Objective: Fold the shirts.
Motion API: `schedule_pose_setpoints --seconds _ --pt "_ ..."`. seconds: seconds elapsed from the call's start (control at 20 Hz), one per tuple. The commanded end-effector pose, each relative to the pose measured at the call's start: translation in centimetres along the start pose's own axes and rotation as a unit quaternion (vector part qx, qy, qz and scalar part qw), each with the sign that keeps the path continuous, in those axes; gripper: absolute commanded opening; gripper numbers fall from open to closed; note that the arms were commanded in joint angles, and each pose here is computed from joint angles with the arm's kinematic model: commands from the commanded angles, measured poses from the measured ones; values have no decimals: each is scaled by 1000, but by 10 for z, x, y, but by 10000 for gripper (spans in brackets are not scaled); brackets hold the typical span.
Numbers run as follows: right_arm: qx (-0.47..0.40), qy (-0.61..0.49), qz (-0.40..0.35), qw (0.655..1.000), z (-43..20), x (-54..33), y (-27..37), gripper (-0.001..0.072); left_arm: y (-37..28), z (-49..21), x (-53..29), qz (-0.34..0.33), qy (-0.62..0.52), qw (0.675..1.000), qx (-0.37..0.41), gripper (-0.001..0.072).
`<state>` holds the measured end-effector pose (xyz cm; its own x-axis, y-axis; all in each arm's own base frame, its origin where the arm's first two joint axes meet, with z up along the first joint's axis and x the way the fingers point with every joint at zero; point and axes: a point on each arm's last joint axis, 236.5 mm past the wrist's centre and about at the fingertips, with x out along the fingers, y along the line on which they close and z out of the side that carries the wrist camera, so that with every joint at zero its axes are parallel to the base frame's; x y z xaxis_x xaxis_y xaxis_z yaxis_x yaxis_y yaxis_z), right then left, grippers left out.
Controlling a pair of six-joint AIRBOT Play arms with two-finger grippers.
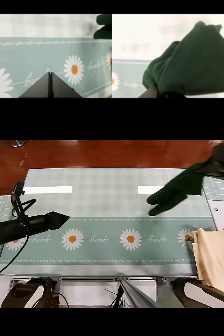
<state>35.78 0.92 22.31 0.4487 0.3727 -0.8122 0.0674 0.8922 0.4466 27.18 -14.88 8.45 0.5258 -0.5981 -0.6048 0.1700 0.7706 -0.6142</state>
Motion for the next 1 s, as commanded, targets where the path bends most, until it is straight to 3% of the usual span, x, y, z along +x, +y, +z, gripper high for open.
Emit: schedule_pose_setpoints --seconds 0.0,0.3,0.45,0.65,0.7,0.75,0.8,0.95 --pt "101 -14 -109 989 -31 -62 -75 24 -10 -8 4 -11 13 1000 14 30" --pt "290 -77 -288 909 -125 -140 -172 26 -18 -7 7 -19 7 999 25 30" --pt "366 -71 -331 867 -184 -144 -190 26 -19 2 8 -18 -14 999 27 30" --pt "449 -62 -444 773 -263 -164 -206 33 -21 12 9 -18 -35 999 30 30" --pt "468 -61 -461 752 -274 -167 -209 202 -20 14 10 -16 -38 999 29 30" --pt "475 -54 -467 744 -280 -167 -210 554 -18 16 11 -14 -41 999 27 30" --pt "471 -55 -464 749 -277 -165 -212 620 -15 19 14 -11 -46 999 24 30" --pt "426 -104 -443 782 -238 -163 -224 617 -12 34 22 -11 -61 998 2 30"
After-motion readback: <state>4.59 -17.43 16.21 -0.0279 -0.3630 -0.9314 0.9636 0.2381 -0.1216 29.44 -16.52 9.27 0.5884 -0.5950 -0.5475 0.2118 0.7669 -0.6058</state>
